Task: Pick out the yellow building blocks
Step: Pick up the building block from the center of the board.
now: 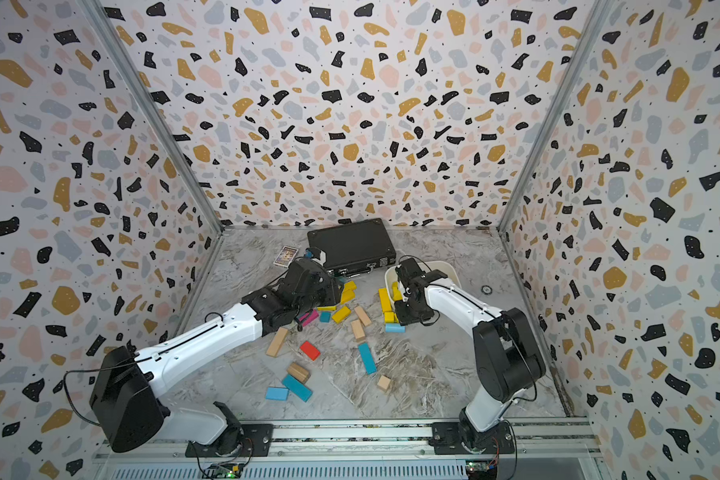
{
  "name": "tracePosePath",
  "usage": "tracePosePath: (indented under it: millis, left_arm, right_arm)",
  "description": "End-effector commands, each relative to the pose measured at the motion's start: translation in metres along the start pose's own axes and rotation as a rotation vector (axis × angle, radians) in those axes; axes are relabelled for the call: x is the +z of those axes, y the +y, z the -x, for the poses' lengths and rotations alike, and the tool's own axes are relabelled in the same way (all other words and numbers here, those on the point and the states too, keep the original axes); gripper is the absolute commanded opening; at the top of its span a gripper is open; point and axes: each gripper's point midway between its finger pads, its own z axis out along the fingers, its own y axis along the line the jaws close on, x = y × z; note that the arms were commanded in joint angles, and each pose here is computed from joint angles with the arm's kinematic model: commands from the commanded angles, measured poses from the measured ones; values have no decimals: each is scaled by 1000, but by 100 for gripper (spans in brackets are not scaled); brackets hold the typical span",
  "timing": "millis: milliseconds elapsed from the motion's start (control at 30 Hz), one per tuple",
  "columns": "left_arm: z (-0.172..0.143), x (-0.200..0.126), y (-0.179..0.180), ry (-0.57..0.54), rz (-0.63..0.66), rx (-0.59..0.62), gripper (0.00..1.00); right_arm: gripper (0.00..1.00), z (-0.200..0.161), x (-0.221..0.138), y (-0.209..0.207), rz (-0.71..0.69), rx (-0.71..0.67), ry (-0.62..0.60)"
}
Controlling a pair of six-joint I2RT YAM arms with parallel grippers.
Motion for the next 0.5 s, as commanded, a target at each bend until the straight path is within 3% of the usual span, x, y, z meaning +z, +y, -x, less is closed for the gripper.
tracePosePath:
  millis: [0, 467]
  left_arm:
    - [11, -3, 0, -42, -4, -27, 52]
    - [9, -4, 7, -37, 2, -41, 52]
  right_arm:
    - [48, 17, -3, 1, -21, -46, -47]
    - [51, 34, 25, 4, -18, -49, -61]
